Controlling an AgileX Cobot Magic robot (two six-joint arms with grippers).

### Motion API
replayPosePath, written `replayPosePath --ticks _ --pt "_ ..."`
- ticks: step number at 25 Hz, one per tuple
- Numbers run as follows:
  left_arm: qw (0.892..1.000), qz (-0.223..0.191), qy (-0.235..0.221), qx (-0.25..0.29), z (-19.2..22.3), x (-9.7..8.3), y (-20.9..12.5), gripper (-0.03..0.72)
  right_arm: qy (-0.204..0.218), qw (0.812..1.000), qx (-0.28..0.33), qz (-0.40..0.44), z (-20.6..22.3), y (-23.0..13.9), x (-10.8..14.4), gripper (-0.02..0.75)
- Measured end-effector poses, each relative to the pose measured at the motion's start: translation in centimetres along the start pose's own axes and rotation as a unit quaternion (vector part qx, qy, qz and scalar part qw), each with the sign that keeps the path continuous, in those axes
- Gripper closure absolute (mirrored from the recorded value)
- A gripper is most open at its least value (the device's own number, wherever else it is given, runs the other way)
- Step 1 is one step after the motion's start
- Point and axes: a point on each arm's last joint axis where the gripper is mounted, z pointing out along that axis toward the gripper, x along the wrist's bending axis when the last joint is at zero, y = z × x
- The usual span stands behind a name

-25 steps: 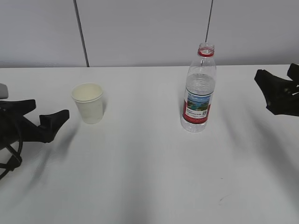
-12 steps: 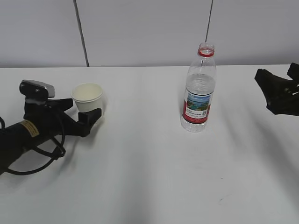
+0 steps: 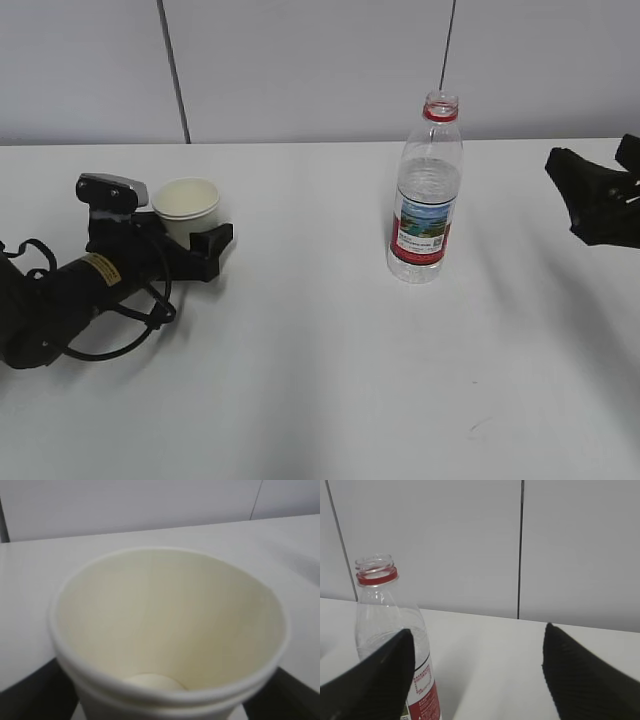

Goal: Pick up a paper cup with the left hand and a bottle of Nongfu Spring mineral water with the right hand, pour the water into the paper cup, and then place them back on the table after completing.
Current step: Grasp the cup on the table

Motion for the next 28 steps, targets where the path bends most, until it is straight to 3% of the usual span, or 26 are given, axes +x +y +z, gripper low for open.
replayPosePath --ticks 14,28 --pt "1.0 0.0 -0.001 0.0 0.1 -0.1 0.0 0.309 0.0 1.0 0.0 0.0 0.0 0.0 0.0 0.15" --pt "1.0 0.0 -0.001 0.0 0.1 -0.1 0.0 0.316 0.02 1.0 0.017 0.006 0.8 -2.2 0.2 0.15"
